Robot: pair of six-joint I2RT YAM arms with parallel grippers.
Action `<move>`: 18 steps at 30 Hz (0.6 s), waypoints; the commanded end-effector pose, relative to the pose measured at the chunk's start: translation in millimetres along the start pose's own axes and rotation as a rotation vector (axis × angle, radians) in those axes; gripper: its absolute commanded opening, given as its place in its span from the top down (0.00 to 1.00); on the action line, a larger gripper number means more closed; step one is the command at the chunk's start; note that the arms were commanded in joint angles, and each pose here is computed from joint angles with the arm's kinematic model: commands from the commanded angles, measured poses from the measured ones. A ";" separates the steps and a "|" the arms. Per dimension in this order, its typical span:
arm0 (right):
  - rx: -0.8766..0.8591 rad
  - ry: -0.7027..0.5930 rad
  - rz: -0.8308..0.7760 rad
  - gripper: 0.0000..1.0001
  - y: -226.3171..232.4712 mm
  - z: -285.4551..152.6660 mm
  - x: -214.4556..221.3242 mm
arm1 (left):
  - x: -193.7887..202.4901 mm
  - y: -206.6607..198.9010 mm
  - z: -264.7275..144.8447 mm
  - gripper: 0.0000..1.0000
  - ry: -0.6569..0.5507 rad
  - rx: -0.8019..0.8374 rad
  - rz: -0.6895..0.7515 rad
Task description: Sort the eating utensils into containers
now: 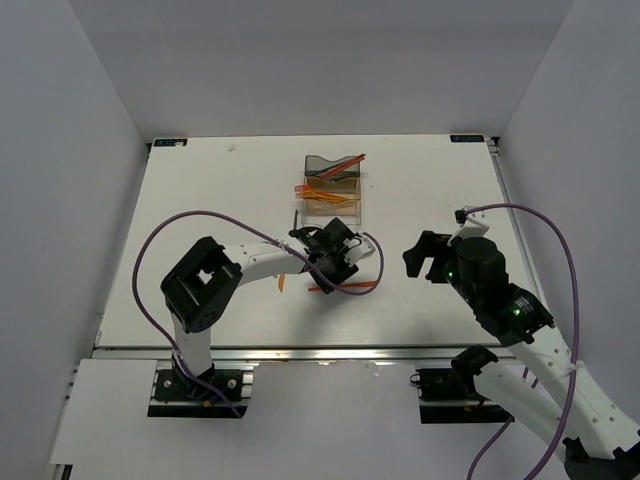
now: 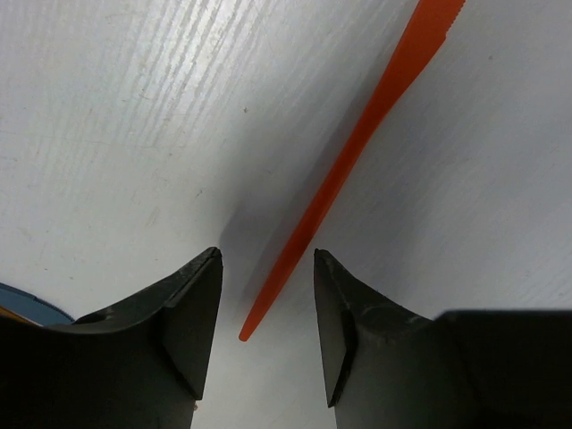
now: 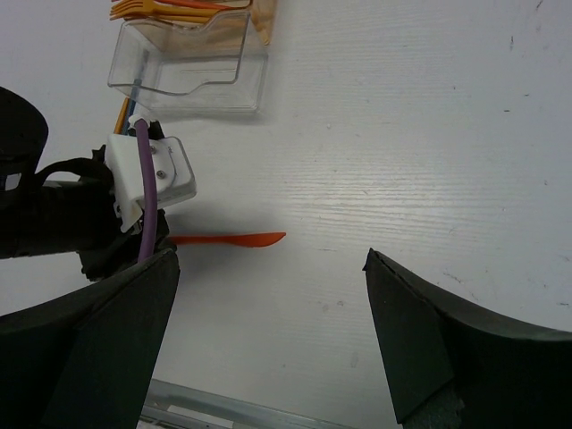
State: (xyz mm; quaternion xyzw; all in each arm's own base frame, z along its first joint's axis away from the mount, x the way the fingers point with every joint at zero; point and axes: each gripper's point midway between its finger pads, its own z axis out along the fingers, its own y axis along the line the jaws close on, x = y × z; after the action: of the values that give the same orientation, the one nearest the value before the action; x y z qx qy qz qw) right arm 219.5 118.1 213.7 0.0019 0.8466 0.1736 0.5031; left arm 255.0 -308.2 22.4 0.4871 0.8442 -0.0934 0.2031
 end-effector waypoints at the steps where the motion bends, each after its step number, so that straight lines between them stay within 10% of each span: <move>1: -0.016 -0.038 -0.017 0.11 2.4 -0.7 -9.3 | -0.9 -9.1 0.2 0.45 -0.015 0.018 0.012; 6: -0.038 -0.039 -0.010 0.11 6.4 0.8 -8.4 | 14.4 -19.1 8.4 0.46 0.017 0.007 0.011; 15: -0.052 -0.076 0.005 0.11 9.2 -6.3 -18.3 | 36.4 -35.7 16.5 0.98 0.055 -0.013 -0.010; 18: -0.032 -0.097 0.040 0.11 5.7 -8.2 -21.5 | 29.2 -35.6 9.5 1.00 0.026 -0.018 -0.035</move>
State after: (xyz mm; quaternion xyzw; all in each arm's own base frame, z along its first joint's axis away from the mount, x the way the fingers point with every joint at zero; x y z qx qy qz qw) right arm 217.0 119.3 216.4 -0.0024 0.8403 0.1838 0.5101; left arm 232.9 -324.7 14.3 0.4807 0.8402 -0.0933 0.2330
